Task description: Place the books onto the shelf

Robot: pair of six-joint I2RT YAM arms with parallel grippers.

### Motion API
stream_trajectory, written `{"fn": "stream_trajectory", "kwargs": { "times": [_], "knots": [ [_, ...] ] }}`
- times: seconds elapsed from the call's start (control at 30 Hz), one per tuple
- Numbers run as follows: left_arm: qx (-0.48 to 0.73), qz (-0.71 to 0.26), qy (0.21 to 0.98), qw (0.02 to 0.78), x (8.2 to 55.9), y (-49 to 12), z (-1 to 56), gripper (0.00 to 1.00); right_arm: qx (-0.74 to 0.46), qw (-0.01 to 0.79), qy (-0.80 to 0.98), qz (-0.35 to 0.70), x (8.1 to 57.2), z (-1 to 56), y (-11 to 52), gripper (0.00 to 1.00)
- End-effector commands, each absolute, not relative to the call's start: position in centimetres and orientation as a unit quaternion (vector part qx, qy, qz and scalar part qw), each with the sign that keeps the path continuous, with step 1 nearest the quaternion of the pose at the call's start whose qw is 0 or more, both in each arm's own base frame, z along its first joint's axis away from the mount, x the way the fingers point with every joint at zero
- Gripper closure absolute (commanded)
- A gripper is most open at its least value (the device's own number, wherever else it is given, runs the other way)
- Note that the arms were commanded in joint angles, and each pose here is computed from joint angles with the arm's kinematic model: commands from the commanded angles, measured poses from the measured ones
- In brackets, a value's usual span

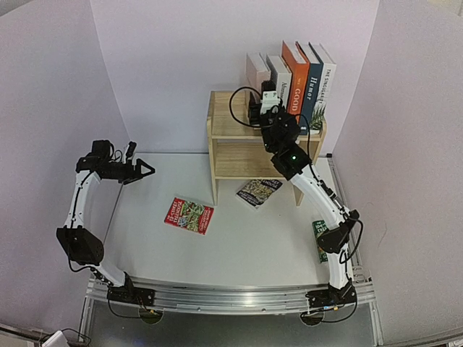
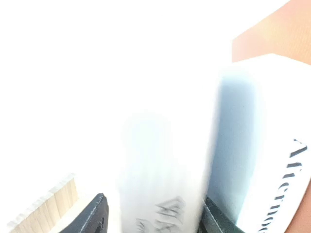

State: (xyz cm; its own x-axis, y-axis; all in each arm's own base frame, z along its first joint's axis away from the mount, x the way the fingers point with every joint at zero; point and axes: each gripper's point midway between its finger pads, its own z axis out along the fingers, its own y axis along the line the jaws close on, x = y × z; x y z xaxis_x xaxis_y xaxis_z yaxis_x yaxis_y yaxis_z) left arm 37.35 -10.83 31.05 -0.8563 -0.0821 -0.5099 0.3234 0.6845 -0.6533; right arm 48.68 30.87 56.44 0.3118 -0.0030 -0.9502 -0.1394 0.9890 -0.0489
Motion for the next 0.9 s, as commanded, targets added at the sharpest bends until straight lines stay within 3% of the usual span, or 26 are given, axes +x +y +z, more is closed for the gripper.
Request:
{"fn": "stream_trajectory", "kwargs": {
  "times": [0.0,0.87],
  "knots": [
    [0.085,-0.403,0.87,0.27,37.0,-11.2,32.0,0.0,-0.031,0.826,0.562,0.037,47.9,58.1,29.4,0.41],
    [0.092,-0.417,0.864,0.266,36.7,-11.7,32.2,0.0,0.004,0.85,0.523,-0.07,45.7,59.3,28.0,0.48]
  ]
}}
